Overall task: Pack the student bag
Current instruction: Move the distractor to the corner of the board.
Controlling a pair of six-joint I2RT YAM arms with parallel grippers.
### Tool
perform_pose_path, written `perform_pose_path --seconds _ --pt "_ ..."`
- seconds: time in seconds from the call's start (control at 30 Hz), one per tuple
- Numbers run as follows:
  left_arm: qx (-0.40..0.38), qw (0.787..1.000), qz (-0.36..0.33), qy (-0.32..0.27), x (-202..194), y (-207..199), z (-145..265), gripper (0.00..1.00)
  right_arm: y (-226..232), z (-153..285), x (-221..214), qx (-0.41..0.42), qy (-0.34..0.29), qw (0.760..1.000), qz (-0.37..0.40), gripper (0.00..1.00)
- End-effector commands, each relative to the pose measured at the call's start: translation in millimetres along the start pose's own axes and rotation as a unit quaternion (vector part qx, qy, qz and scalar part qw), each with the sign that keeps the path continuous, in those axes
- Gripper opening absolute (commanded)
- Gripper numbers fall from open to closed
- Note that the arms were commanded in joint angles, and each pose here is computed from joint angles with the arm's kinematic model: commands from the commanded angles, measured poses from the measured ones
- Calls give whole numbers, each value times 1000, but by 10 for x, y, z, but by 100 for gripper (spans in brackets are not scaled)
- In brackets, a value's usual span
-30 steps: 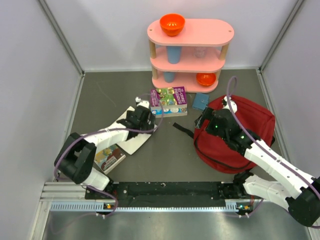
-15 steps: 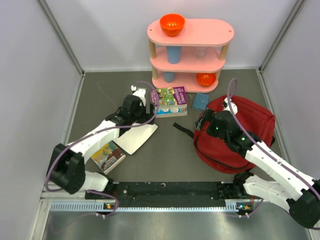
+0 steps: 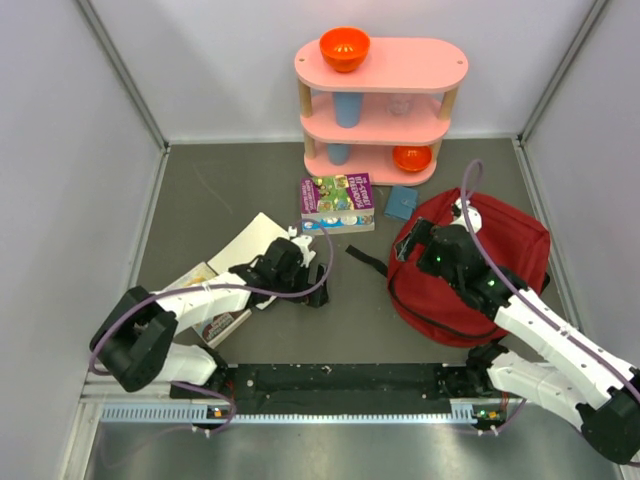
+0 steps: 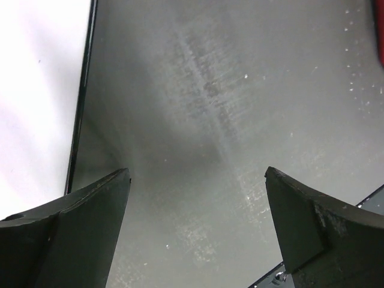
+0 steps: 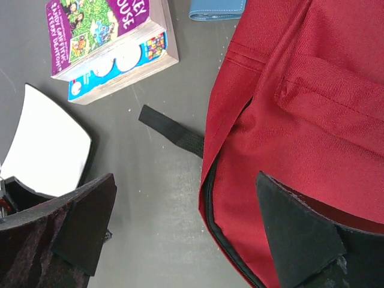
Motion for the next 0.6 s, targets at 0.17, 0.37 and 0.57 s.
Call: perform_pose_path --seconds 0.17,0.37,0.57 --pt "121 992 34 -19 139 484 71 99 47 -44 8 4 -1 1000 -3 99" --pt "137 989 61 9 214 963 -40 99 70 -54 -9 7 6 1000 0 99" --pt "160 984 73 -2 502 1312 -150 99 93 -54 -32 11 13 1000 1 99"
Point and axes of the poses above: each gripper's point midway between its finger pads, its own z axis back along the fingers, its own y axis along the line the jaws close on, x = y × z, the point moved 1 cm from there along z, back along the fingers, and after that the axes turned 14 degrees about -z, right-handed, at the moved point
